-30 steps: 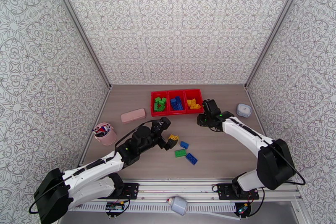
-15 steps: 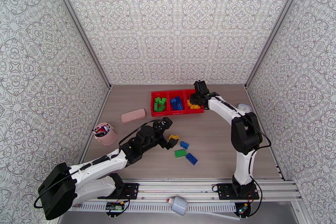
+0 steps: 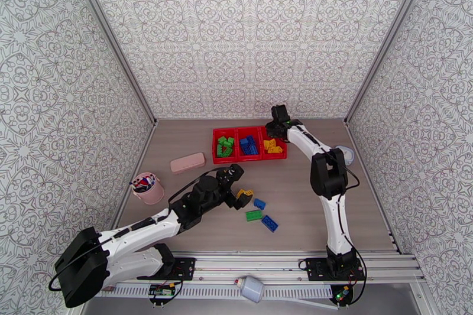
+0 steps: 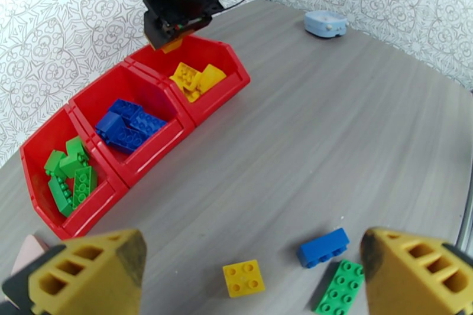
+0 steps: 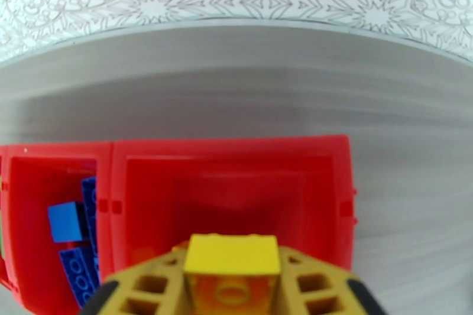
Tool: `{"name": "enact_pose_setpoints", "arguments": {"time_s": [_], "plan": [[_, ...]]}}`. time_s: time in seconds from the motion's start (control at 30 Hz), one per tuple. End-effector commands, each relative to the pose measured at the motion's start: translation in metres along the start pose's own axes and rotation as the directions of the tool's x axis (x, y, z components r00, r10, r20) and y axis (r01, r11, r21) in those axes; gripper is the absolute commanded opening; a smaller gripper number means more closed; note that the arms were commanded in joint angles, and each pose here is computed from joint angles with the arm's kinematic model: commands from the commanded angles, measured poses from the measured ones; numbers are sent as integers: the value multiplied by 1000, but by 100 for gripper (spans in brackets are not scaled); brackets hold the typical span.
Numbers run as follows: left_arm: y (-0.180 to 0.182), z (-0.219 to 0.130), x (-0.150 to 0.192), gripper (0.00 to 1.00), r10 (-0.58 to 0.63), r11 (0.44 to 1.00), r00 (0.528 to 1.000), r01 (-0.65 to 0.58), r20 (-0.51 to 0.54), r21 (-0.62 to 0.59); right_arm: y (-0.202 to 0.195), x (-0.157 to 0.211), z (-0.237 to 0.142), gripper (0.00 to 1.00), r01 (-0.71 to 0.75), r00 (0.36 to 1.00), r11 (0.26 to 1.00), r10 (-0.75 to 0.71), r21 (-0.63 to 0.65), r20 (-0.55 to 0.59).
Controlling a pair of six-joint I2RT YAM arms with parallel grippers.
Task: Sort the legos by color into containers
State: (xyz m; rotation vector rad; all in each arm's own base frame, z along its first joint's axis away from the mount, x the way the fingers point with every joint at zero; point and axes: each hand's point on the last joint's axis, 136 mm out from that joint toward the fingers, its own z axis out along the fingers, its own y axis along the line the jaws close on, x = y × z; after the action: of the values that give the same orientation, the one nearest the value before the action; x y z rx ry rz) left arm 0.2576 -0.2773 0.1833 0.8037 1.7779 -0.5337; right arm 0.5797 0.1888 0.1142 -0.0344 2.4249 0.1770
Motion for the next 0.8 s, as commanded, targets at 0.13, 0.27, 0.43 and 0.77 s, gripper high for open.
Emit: {"name": "enact_pose_setpoints", "arguments": {"time_s": [0.13, 0.27, 0.43, 0.77], "plan": [[1, 2, -13, 100, -1, 1000, 1000, 1, 12, -14, 7, -17, -38, 66, 14, 999, 999, -12, -50, 34], [3, 4, -7, 100, -28, 999, 999, 27, -37, -26, 9, -13, -65, 74, 1, 998, 995, 5, -95, 64], [9, 4, 4, 100, -131, 989, 985, 123, -108, -80, 8, -1, -102, 82, 0, 990, 989, 21, -148, 137], [19, -1, 38, 100, -253, 958, 900, 183, -354, -220, 2, 45, -162, 96, 87, 979, 974, -45, -207, 201]]}}
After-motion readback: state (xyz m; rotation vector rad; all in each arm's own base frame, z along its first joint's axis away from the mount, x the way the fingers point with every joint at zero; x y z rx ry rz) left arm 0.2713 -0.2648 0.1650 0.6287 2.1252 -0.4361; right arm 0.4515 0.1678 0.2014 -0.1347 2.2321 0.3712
